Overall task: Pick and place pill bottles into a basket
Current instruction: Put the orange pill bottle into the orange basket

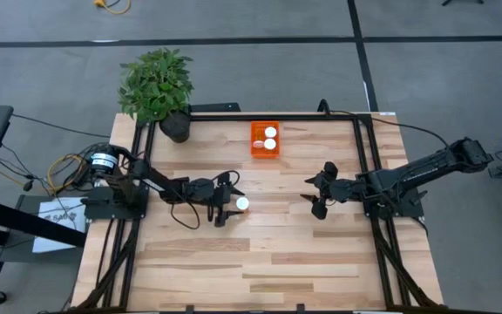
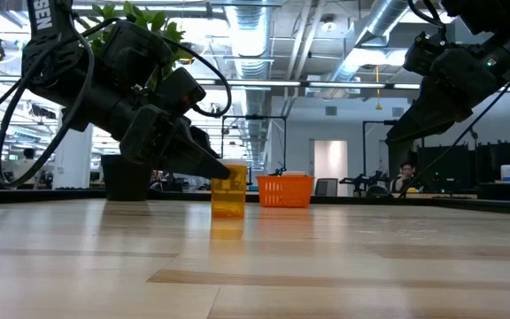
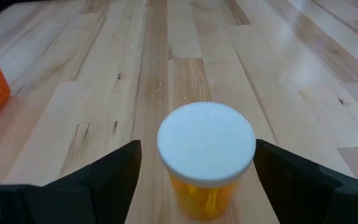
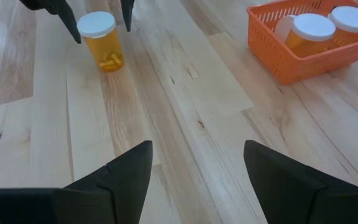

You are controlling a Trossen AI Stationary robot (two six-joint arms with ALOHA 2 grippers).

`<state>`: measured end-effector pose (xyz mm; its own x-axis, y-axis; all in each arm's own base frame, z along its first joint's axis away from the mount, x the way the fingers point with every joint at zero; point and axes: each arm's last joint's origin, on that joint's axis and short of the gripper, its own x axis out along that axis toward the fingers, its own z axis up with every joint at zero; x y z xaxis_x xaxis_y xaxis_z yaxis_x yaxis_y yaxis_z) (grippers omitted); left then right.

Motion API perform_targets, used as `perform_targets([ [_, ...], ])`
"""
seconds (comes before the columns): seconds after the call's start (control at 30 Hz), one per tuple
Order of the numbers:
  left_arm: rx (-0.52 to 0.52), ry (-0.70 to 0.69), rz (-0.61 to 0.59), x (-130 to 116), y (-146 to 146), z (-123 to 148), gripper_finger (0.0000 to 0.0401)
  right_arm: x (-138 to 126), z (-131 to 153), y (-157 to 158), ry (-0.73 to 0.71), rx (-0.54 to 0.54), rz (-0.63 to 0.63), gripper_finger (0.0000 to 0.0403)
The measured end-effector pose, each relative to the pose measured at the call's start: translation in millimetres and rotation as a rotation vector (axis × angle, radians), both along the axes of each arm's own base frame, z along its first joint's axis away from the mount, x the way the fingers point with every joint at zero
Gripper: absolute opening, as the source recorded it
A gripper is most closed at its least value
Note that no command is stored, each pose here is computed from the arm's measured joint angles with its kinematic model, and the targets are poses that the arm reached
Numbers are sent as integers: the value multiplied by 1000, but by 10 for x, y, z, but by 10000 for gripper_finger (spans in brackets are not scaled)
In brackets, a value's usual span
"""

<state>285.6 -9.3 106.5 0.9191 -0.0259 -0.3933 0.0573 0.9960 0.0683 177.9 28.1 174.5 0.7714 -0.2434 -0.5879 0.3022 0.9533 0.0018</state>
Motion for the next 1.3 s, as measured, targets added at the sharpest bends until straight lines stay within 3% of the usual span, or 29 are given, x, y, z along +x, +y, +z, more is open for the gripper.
perform_targets([
  [0.53,13,0,-4,-1,1,-1,179,0,0,0,0,0,0,249],
  [0.9,26,-54,23,19,72,46,186,0,0,0,0,0,0,249],
  [1.3,69,-214,152,39,465,201,184,2,2,0,-3,1,0,249],
])
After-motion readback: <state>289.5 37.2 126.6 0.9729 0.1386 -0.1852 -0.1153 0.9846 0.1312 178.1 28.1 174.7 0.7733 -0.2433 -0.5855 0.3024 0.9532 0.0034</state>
